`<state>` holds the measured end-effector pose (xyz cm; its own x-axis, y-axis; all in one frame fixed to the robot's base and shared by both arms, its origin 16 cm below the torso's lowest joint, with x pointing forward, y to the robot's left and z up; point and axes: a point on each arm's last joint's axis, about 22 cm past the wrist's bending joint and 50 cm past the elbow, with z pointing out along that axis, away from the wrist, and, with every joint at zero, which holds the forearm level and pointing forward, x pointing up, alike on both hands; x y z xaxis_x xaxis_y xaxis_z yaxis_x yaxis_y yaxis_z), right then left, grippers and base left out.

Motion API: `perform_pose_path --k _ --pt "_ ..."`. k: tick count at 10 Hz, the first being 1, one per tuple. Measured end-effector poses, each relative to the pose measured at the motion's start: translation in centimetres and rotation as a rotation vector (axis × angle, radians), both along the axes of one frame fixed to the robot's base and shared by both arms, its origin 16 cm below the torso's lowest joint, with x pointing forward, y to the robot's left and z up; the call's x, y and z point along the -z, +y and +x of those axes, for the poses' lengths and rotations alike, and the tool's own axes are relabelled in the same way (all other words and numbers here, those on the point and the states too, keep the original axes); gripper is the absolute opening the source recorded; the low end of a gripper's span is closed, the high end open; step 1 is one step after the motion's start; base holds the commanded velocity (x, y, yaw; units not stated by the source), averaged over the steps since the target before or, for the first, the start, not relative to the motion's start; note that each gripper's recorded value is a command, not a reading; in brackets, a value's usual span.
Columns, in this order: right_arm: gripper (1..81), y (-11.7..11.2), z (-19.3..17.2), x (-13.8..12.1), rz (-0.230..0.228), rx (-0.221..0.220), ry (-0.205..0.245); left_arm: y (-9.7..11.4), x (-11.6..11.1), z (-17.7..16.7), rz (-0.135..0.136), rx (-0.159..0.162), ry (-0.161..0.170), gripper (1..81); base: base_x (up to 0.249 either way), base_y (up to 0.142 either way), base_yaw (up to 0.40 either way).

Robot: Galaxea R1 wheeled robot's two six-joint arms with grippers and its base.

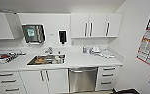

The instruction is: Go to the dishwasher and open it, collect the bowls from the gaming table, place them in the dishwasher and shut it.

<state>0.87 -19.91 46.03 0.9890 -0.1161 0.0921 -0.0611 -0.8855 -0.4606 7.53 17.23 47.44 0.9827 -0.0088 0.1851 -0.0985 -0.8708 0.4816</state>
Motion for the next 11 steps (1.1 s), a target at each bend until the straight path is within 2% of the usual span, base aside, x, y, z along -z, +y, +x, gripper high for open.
perform_pose_path --k 3,5,6,7,8,10,11 --pt "81.1 0.0 -0.1 0.0 0.0 -0.003 0.003 0.0 0.0 -0.2 0.0 0.0 0.002 81.1 0.134 0.0 0.0" --pt "81.1 -0.1 1.6 -0.1 -0.002 0.002 -0.02 -0.1 -0.2 1.3 0.0 -0.003 -0.018 81.1 0.133 0.0 0.0" --pt "81.1 -0.1 0.7 -0.1 -0.002 0.002 -0.013 0.1 -0.1 0.5 0.001 -0.002 -0.01 81.1 0.133 0.0 0.0" --pt "81.1 0.1 -1.5 0.1 0.0 -0.005 0.021 0.1 0.2 -1.6 0.001 0.001 0.017 81.1 0.133 0.0 0.0" --pt "81.1 0.2 -2.1 0.2 0.002 -0.008 0.032 0.2 0.2 -2.0 0.002 0.001 0.022 81.1 0.133 0.063 0.0" --pt "81.1 -0.3 1.2 -0.1 -0.005 0.0 -0.017 -0.3 -0.2 1.0 -0.003 -0.005 -0.022 81.1 0.13 0.072 0.0" --pt "81.1 -0.3 1.3 -0.1 -0.004 0.001 -0.019 -0.4 -0.2 0.8 -0.003 -0.005 -0.018 81.1 0.125 0.077 0.0"
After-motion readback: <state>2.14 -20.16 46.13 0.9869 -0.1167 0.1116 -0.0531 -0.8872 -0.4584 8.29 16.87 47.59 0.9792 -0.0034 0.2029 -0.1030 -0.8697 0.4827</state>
